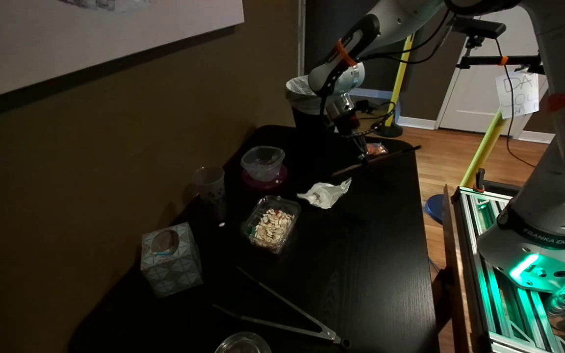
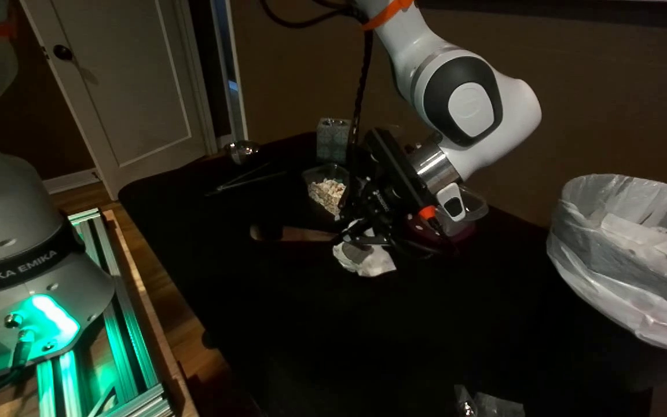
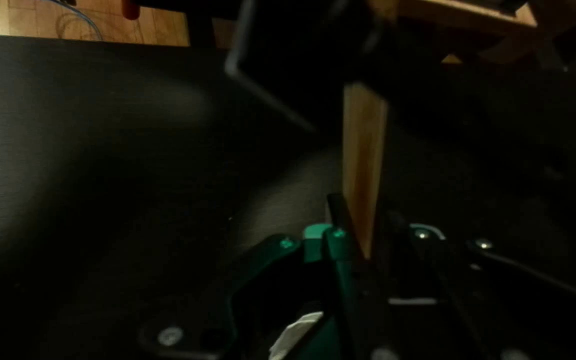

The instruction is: Put the wooden spoon inside the container

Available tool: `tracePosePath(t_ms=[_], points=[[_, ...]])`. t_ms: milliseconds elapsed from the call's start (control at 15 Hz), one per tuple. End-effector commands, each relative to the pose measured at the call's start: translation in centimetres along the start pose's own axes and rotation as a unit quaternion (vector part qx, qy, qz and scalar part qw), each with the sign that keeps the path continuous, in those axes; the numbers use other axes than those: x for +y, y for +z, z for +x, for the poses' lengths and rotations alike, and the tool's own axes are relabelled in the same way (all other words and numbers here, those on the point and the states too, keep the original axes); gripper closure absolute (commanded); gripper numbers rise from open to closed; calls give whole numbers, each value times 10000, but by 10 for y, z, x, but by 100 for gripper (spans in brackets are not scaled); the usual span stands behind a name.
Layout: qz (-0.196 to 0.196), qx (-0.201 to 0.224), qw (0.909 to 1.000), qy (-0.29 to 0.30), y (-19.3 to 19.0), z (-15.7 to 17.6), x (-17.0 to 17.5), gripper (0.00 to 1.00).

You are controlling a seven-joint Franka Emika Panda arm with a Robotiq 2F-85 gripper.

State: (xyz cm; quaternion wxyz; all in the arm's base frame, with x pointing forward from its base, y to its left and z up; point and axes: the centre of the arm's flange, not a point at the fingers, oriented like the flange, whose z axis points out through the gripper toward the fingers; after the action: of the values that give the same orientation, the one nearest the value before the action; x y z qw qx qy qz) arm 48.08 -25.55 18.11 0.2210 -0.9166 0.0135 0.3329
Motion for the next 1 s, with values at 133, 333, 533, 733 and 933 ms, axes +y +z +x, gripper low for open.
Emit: tracePosePath(t_ms=[133, 333, 533, 733, 933], points=[[522, -523, 9880, -1354, 4, -15, -16, 96], [690, -790, 9721, -2099, 16, -20, -31, 96], [786, -996, 9491, -2883, 29, -20, -55, 96], [700, -1117, 9215, -3653, 44, -15, -82, 96], [710, -1163, 8960, -4226, 47, -14, -114, 96]])
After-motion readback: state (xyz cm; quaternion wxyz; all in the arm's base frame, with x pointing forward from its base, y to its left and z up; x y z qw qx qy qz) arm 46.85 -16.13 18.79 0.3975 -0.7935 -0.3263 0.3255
